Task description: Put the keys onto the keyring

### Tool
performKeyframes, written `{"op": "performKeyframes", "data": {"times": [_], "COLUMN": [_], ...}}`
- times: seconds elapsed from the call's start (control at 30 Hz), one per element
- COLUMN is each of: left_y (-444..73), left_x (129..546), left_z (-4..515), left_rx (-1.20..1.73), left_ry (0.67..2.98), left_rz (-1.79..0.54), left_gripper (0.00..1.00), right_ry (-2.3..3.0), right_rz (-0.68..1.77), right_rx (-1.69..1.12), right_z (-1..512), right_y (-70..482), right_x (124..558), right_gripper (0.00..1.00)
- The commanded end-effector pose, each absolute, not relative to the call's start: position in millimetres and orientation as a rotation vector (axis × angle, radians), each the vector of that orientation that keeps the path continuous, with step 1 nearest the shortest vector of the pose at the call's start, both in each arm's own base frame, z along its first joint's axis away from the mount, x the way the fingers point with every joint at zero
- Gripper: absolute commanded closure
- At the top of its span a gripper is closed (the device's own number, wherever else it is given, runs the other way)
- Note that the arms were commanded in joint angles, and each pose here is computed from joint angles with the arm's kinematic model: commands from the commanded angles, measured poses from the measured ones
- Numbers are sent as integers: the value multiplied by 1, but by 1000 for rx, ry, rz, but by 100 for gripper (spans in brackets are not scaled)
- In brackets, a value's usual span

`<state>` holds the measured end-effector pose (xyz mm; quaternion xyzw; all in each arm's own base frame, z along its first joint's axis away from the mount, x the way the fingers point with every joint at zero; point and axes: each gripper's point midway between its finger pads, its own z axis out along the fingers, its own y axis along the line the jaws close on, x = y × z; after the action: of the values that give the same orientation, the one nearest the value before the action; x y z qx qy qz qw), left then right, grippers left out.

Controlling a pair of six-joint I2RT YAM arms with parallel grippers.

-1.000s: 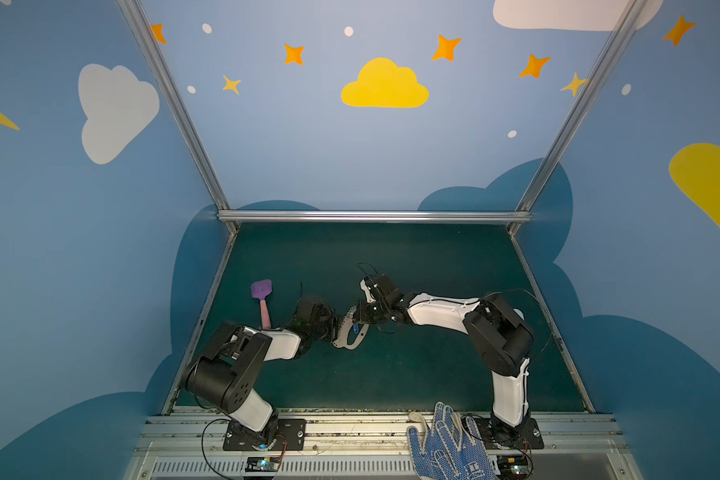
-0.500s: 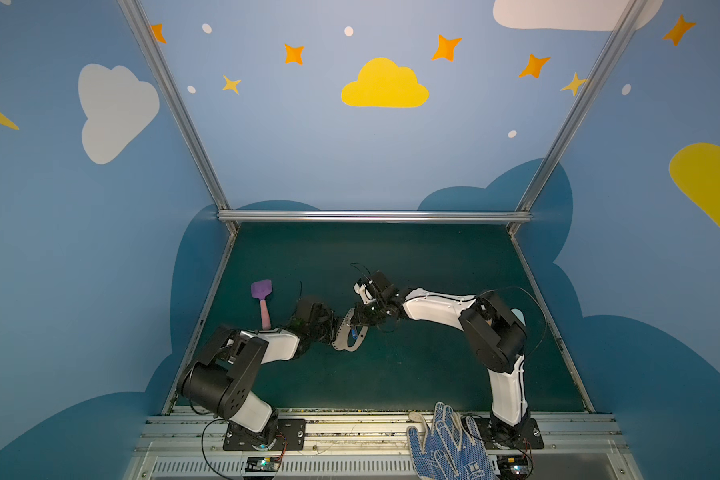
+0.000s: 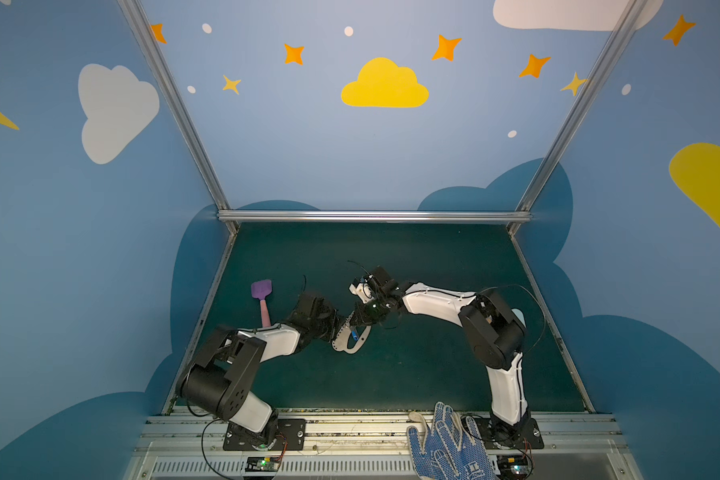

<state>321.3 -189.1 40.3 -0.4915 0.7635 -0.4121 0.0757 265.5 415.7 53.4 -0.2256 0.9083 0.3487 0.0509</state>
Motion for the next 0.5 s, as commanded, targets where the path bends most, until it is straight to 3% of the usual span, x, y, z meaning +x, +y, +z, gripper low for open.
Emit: {"op": "performKeyframes", "data": {"times": [0.0, 0.3, 0.47], "left_y": [-201, -207, -205], "left_x": [340, 348, 349], "left_z": [62, 85, 97], "left_rx": [-1364, -1245, -1192], "left_ry": [2259, 2278, 2280], "left_rz": [-1343, -1367, -1364], "left_gripper": [96, 76, 73], "right_ry": [2830, 2760, 2706], "right_rz": [1141, 1332, 1443], "right_rx": [-793, -703, -619], "right_z": [48, 63, 76], "right_y": [418, 416, 413], "right_x": [239, 241, 247], "right_gripper": [100, 100, 100]}}
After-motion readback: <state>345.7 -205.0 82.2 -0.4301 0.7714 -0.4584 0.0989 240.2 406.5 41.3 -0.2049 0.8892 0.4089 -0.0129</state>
